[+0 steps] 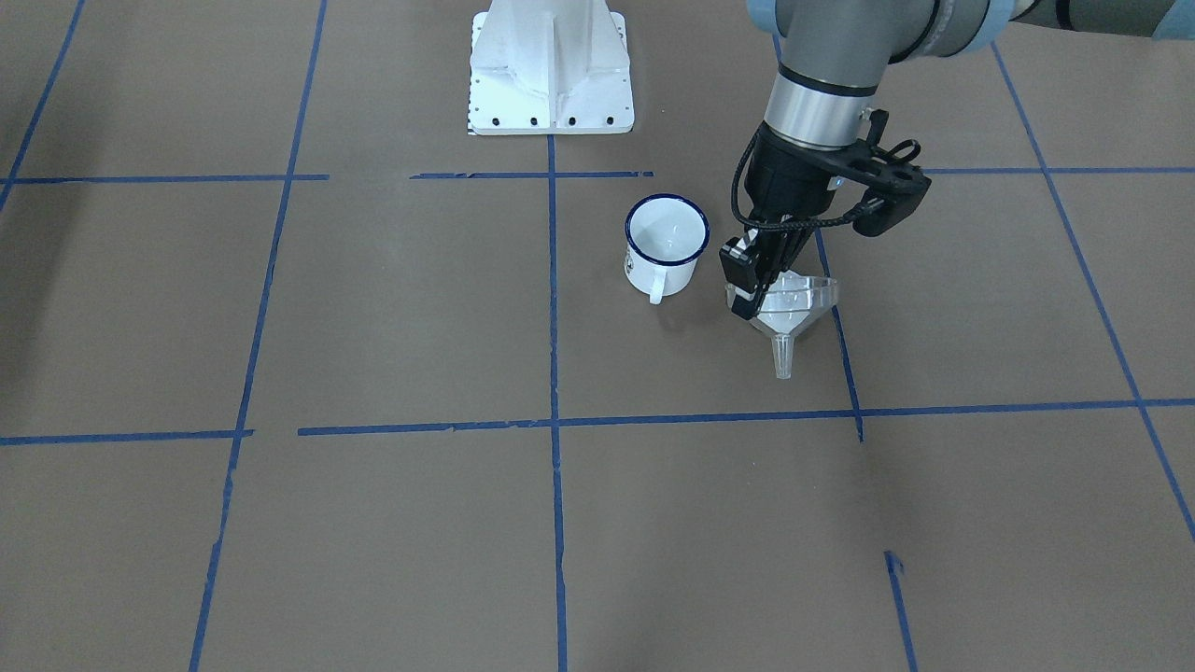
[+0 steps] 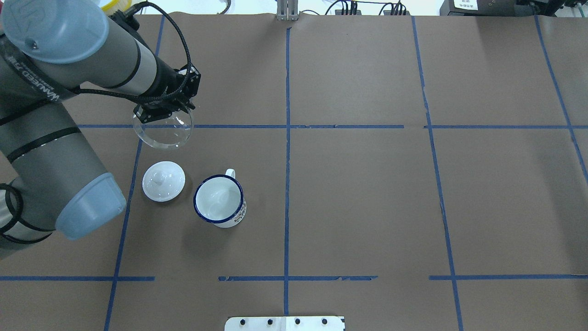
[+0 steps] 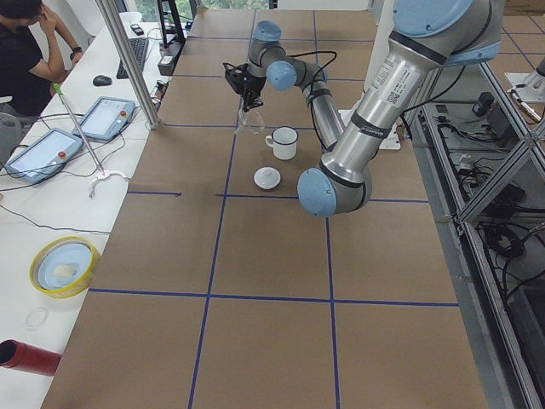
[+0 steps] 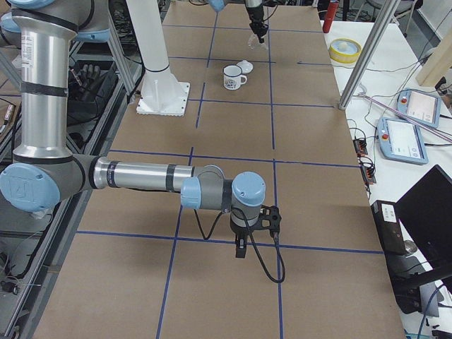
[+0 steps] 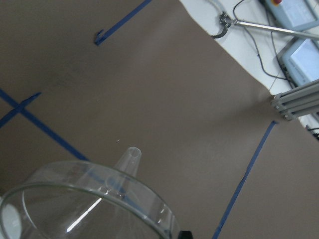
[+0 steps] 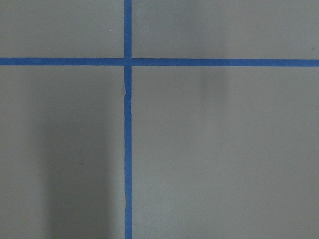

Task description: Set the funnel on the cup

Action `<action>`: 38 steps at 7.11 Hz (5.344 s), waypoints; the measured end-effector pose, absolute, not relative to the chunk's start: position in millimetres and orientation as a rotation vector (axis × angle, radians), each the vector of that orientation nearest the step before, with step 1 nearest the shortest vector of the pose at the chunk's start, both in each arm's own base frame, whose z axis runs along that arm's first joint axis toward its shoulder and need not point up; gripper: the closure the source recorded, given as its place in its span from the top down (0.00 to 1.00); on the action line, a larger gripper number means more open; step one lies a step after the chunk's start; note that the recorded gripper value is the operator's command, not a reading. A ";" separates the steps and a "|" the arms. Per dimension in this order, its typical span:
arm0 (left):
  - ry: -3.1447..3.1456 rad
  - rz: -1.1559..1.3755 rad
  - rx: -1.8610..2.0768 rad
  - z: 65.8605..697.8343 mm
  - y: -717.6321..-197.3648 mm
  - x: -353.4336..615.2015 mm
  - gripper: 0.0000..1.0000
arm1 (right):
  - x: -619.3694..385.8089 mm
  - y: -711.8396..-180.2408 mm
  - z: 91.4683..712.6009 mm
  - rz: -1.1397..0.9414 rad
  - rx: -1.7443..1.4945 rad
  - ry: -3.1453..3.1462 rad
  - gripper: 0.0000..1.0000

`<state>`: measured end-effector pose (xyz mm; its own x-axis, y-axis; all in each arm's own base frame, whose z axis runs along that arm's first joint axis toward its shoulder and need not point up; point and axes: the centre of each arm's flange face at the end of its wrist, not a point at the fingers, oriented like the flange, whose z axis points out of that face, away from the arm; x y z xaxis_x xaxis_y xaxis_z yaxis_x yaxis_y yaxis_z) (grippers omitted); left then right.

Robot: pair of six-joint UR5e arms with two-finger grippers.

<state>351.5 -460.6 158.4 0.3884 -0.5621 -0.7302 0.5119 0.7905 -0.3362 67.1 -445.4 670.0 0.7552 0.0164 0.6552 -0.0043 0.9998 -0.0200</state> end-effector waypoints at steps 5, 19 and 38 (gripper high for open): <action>0.857 -0.393 -0.196 156.2 -353.3 466.6 0.00 | 67.2 -445.4 670.0 0.011 -0.018 -0.715 1.00; 0.813 -0.308 -0.063 164.3 -372.5 480.1 1.00 | 67.2 -445.4 670.0 0.011 -0.018 -0.715 1.00; 0.712 0.193 0.124 603.4 -508.4 -43.2 1.00 | 67.1 -445.4 670.0 0.011 -0.018 -0.715 1.00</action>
<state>-43.2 -508.4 603.4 0.7405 0.2173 -0.6359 -0.1332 0.9750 0.1781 67.1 -445.4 670.0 0.7553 0.0164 0.6552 -0.0043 0.9998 -0.0200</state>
